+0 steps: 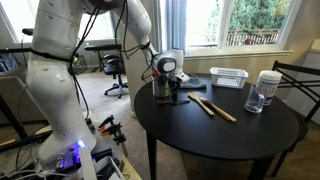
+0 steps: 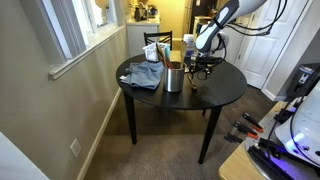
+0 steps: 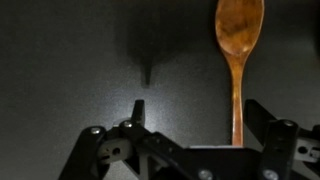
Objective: Put the wooden spoon in the tin
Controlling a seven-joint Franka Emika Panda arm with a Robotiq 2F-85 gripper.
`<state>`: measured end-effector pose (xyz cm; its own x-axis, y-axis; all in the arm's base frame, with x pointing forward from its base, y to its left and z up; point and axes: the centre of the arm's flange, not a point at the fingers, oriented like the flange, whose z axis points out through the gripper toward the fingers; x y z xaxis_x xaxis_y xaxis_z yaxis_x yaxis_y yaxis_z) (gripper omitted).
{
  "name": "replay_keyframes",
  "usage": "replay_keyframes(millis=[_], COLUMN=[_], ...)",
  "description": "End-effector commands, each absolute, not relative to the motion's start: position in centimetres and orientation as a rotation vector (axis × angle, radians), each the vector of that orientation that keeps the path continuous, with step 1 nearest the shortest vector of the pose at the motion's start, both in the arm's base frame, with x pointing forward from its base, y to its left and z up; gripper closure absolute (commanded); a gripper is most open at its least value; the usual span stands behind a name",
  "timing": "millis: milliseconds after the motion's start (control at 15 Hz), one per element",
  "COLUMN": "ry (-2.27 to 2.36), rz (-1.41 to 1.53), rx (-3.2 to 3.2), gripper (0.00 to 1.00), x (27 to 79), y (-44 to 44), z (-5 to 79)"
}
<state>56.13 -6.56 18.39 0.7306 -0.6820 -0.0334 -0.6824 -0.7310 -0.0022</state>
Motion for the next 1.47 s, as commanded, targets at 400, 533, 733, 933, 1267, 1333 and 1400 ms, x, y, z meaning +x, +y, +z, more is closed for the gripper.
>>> replay_keyframes(millis=[400,533,733,933,1267,1333,1400], ry=[1.129,1.132,1.119,1.084,0.998,0.975,0.966], rz=[-0.027,-0.028,-0.019,-0.002,0.029,0.03,0.033], rx=[-2.856,-2.838,-2.831,-2.842,-2.87,-2.874,-2.878], gripper=[0.0,0.0,0.0,0.0,0.0,0.25,0.27], x=[57.8,58.4,59.0,59.2,58.9,58.8,58.8], y=[-7.3,-6.9,-6.2,-5.1,-2.9,-2.8,-2.7], z=[16.7,16.4,16.0,15.6,15.3,15.3,15.4])
